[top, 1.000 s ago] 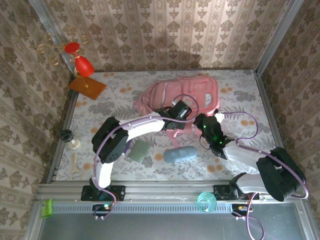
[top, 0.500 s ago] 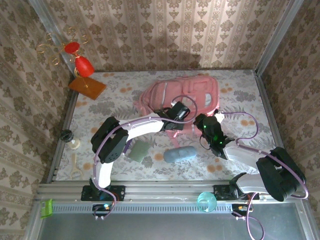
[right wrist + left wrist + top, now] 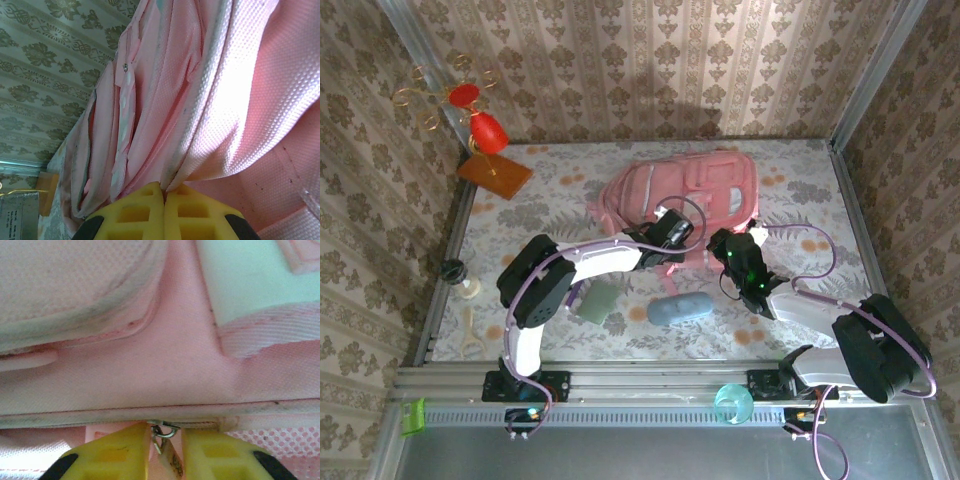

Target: Pack the student bag

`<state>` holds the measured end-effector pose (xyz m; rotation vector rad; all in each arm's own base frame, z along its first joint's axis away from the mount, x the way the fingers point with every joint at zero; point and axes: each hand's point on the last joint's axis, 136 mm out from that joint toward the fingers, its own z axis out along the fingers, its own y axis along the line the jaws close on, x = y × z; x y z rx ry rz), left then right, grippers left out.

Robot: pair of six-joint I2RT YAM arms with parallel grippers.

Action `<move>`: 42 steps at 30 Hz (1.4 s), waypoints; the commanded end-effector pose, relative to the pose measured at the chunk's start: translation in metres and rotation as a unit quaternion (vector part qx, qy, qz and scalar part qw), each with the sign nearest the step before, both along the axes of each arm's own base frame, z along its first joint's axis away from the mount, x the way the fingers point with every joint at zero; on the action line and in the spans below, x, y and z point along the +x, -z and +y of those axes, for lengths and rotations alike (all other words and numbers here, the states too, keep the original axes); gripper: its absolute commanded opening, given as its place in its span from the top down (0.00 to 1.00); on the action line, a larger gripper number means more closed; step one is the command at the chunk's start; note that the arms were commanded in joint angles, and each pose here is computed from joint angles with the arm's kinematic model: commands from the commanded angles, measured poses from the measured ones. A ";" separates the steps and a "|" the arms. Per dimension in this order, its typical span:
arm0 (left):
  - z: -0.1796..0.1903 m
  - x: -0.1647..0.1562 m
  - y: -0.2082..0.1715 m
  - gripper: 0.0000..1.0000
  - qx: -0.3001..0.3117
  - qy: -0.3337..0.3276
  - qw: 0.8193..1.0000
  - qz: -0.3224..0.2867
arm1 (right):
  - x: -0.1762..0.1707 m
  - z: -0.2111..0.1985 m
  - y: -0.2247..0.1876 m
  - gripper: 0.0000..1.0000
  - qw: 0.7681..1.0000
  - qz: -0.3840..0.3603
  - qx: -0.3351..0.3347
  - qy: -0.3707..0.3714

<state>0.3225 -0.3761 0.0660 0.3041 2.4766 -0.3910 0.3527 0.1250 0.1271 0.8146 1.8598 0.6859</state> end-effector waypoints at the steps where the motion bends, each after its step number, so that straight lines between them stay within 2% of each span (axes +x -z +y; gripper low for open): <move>1: 0.015 -0.001 0.007 0.85 0.008 -0.018 1.000 0.007 | 0.007 -0.009 -0.023 1.00 0.999 -0.045 0.006 0.020; 3: 0.017 -0.001 0.005 0.94 0.005 -0.018 1.000 0.002 | 0.007 -0.013 -0.022 1.00 0.999 -0.043 0.000 0.024; 6: 0.019 -0.001 0.000 1.00 -0.004 -0.014 1.000 -0.001 | 0.008 -0.023 -0.019 1.00 0.999 -0.039 -0.010 0.033; 14: 0.042 0.005 -0.007 1.00 0.036 0.010 0.999 -0.022 | 0.004 -0.060 -0.013 1.00 0.996 -0.022 -0.051 0.064; 19: 0.053 0.008 -0.011 1.00 0.062 0.046 0.997 -0.030 | 0.003 -0.082 -0.006 1.00 0.994 -0.003 -0.072 0.079; 26: 0.079 0.009 0.004 1.00 0.083 0.084 0.993 0.003 | 0.013 -0.101 0.003 1.00 0.992 0.024 -0.092 0.081; 33: 0.107 0.014 -0.001 1.00 0.118 0.104 0.987 0.010 | 0.032 -0.103 0.003 1.00 0.990 0.044 -0.121 0.056; 35: 0.110 0.012 -0.001 1.00 0.111 0.110 0.988 0.018 | 0.037 -0.105 0.003 1.00 0.988 0.055 -0.138 0.044; 38: 0.094 -0.001 -0.007 1.00 0.069 0.142 0.987 0.031 | 0.049 -0.098 0.012 1.00 0.983 0.092 -0.160 -0.004; 42: 0.068 -0.007 -0.024 1.00 0.006 0.165 0.986 0.030 | 0.063 -0.074 0.023 0.82 0.977 0.131 -0.149 -0.083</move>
